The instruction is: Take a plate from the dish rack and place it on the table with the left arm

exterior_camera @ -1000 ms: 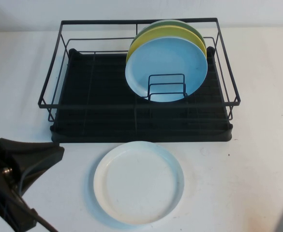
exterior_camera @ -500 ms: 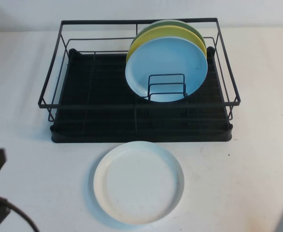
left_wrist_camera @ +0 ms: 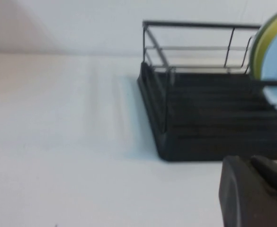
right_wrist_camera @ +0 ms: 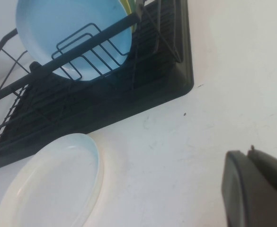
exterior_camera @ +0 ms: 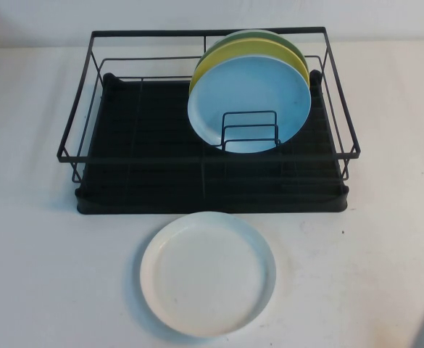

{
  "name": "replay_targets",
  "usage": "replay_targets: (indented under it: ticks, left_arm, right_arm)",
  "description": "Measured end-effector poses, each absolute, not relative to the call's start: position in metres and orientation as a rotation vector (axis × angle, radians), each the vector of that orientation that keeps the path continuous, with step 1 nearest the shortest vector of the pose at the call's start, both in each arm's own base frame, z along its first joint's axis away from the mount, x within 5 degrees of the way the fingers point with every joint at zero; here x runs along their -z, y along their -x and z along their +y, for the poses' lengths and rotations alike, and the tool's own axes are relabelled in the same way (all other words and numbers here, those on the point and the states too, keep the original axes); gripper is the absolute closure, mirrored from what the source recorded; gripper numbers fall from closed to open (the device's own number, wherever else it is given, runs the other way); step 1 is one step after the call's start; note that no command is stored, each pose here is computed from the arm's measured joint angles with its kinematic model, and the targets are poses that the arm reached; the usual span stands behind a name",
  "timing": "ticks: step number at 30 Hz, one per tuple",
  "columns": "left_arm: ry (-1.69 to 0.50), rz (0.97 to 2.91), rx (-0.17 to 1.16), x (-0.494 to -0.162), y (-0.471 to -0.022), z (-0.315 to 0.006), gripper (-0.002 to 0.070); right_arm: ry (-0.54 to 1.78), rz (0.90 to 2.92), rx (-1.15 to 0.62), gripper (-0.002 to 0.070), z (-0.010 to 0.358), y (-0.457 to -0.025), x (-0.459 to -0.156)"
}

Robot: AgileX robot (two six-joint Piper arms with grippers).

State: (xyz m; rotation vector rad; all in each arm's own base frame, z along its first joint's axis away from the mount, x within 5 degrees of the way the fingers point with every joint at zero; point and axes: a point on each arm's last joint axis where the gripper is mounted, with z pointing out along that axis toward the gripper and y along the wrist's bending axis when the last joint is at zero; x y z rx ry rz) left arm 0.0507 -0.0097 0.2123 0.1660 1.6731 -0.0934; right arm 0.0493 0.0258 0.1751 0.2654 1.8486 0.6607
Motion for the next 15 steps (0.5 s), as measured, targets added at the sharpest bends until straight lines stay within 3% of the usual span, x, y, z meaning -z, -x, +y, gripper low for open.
replay_targets:
  ticks: [4,15]
  left_arm:
    - [-0.159,1.72,0.073,-0.189,-0.054,-0.008,0.0678]
    - [-0.179,1.832,0.039,-0.175,-0.053,-0.007,0.0678]
  right_arm:
    - [-0.265,1.849,-0.661,0.0696,0.026,-0.049,-0.175]
    - [-0.265,1.849,-0.661,0.0696,0.026,-0.049,-0.175]
